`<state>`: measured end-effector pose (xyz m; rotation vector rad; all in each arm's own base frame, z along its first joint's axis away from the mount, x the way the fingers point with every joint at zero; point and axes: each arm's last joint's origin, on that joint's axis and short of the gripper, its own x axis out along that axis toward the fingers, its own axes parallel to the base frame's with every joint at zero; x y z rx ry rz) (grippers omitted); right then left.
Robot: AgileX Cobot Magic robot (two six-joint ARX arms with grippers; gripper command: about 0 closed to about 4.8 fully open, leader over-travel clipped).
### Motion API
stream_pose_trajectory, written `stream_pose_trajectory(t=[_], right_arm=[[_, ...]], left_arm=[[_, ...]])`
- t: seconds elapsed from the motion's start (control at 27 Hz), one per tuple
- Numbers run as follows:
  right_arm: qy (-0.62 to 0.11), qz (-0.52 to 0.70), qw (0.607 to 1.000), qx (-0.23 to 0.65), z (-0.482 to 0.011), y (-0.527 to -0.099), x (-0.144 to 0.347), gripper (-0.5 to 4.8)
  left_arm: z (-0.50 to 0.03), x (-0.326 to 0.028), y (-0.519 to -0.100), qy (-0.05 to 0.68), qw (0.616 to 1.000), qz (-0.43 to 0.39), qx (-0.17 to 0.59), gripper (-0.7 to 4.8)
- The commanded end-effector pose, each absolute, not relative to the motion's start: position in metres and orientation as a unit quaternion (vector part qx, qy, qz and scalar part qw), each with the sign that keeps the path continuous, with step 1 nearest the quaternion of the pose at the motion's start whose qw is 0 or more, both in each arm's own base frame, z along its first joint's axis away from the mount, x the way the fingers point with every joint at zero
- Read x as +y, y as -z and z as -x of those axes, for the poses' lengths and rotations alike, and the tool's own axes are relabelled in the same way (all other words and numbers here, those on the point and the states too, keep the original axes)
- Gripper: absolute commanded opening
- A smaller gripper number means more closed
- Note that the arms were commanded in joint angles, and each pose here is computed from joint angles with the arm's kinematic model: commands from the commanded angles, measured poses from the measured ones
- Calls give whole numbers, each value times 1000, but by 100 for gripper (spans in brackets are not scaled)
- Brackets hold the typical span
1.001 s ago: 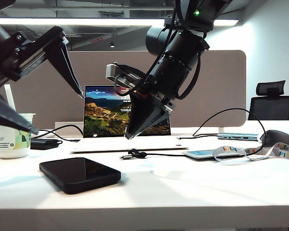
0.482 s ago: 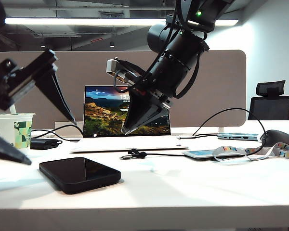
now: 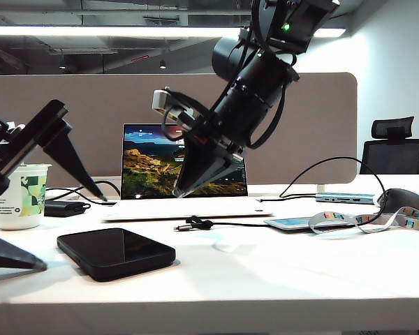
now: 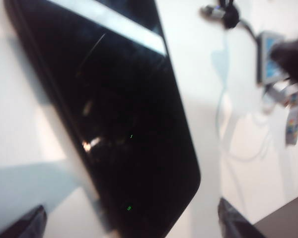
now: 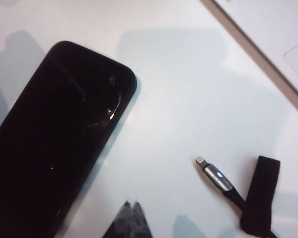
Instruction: Pick up the black phone, pick up the charger plug, insert the charger plug into the phone's charging port, and finally place the connected phone back on the desk.
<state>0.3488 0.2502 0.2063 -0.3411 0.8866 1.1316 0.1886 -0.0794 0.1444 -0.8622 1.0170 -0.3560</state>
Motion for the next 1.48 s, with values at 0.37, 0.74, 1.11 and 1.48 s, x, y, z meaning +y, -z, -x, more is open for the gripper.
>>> stream_pose_trajectory(t=[0.37, 0.74, 1.11, 1.48], right_arm=[[-514, 147, 745, 399, -355, -193, 256, -5], [-511, 146, 731, 429, -360, -165, 259, -5], [-542, 128, 704, 441, -355, -151, 268, -5], [-586, 121, 673, 435, -338, -152, 288, -5]], left_arm=[[-200, -84, -125, 155, 743, 432, 488, 479], [-202, -85, -121, 148, 740, 435, 491, 479], [-206, -85, -124, 155, 751, 437, 471, 479], [-206, -86, -125, 166, 751, 438, 466, 479]])
